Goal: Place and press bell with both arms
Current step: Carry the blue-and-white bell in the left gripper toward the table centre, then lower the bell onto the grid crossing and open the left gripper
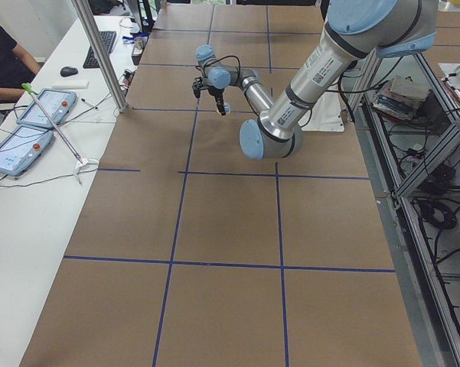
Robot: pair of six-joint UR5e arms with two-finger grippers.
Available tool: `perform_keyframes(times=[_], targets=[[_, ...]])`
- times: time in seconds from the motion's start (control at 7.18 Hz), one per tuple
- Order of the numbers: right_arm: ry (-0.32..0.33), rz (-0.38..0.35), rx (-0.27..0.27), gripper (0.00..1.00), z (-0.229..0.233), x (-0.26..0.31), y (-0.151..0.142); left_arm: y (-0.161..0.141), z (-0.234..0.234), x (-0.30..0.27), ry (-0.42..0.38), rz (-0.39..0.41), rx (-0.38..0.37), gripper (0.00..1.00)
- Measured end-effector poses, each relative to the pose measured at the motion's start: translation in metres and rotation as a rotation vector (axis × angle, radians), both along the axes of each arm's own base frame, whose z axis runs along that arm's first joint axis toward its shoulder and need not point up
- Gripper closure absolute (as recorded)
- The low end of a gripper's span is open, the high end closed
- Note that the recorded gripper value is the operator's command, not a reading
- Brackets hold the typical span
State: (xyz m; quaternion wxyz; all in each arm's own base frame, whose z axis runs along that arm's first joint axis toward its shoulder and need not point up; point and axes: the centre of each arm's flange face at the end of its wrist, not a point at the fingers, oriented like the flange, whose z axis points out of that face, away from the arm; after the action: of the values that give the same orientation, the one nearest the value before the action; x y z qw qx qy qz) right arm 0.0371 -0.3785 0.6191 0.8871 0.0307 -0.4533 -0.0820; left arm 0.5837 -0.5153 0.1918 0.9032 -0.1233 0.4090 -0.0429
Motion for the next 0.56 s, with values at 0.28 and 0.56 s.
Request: perform_keyframes(times=[0.28, 0.56], targets=[[-0.012, -0.011, -0.003, 0.00, 0.001, -0.005, 0.000, -0.017, -0.011, 0.043, -0.002, -0.023, -0.033, 0.94], [-0.030, -0.015, -0.004, 0.00, 0.000, -0.007, -0.001, -0.024, -0.015, 0.058, -0.001, -0.041, -0.019, 0.76]])
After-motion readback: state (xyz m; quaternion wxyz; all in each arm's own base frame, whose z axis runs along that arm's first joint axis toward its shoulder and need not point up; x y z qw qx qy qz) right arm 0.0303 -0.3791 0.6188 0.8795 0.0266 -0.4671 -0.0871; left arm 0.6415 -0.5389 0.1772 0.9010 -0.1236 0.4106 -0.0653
